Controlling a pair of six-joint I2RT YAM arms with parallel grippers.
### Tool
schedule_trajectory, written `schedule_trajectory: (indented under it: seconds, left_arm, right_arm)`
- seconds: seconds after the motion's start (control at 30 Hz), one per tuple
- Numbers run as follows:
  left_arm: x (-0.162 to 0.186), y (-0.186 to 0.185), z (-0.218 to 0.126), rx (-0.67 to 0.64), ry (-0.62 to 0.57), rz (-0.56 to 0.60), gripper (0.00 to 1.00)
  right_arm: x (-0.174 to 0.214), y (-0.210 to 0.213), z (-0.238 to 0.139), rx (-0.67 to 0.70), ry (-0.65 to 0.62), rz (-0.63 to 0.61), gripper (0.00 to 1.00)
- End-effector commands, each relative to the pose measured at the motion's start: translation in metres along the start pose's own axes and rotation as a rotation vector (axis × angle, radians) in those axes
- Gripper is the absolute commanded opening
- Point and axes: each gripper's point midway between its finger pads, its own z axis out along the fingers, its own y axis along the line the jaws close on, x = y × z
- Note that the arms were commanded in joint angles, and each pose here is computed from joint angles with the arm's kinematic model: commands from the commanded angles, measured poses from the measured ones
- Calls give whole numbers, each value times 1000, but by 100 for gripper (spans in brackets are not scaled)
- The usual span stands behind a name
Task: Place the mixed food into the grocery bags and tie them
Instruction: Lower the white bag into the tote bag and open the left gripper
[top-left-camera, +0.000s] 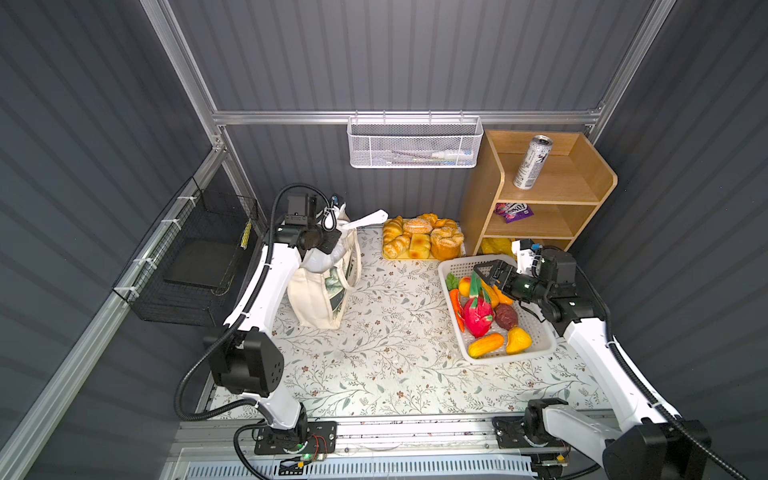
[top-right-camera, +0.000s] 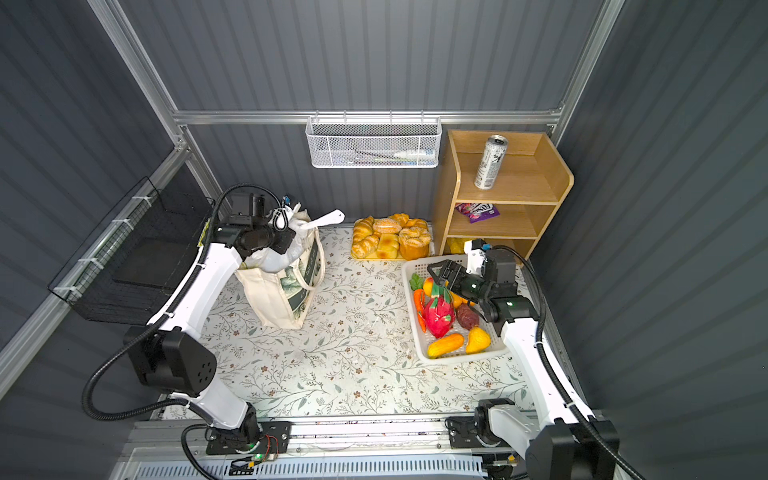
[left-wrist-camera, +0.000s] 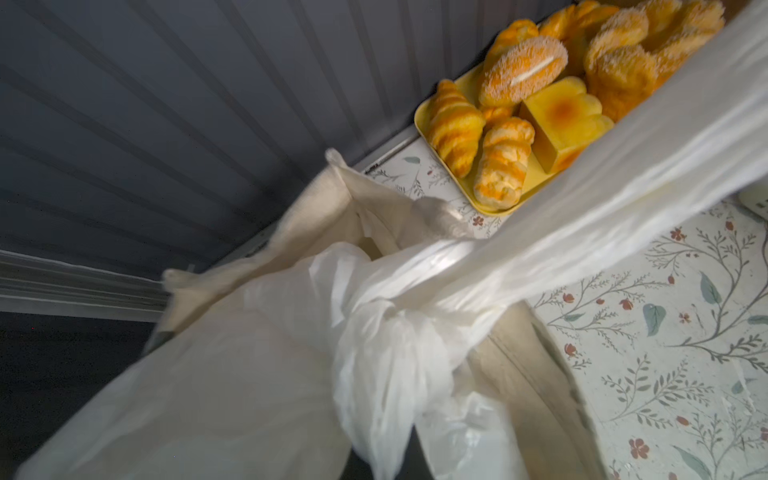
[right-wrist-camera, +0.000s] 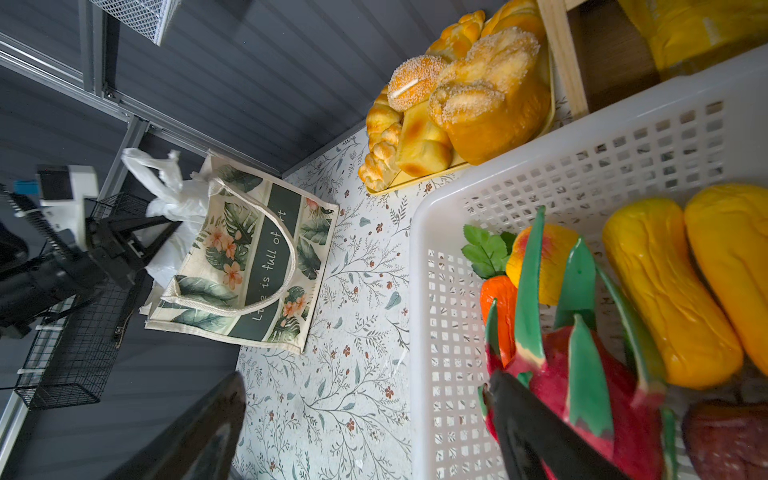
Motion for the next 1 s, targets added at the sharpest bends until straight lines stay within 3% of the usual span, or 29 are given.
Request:
schedule_trajectory:
  seconds: [0.0,0.1,0.33,0.4,0.5,0.6,0.63,0.67,0.7,0.83,0.97]
  left_arm:
    - [41,-11,22,37,153,-65,0]
    - [54,-18,37,63,194,-100,1]
    - [103,-50,74,182,344,-217,21]
    - [102,-52,75,187,327,-225,26]
    - [74,-47,62,197,247,-229,36]
    - [24,-39,32,216,106,-246,56]
    - [5,-36,17,219,51,-254,67]
    - [-14,-31,1,216,-8,-264,92]
    - [-28,-27,-12,209,-55,-270,100]
    - [-58,-6,-51,117,-154,-290,100]
    - [-31,7,-34,59,-73,-348,100]
  right_arm:
    - [2,-1,-1,8,-2,-12,93]
    - [2,-2,-2,15,-5,-14,93]
    - [1,-1,-6,24,-18,-20,93]
    - [0,-1,-6,28,-22,-22,93]
    - [-1,0,-6,27,-16,-24,93]
    - [-2,1,-6,26,-14,-25,93]
    - [-2,2,-6,26,-13,-26,93]
    - [-3,2,-6,26,-11,-27,94]
    - [-3,1,-5,27,-8,-25,94]
    - [-4,2,-3,25,-1,-25,94]
    - [-5,0,-2,31,-2,-27,94]
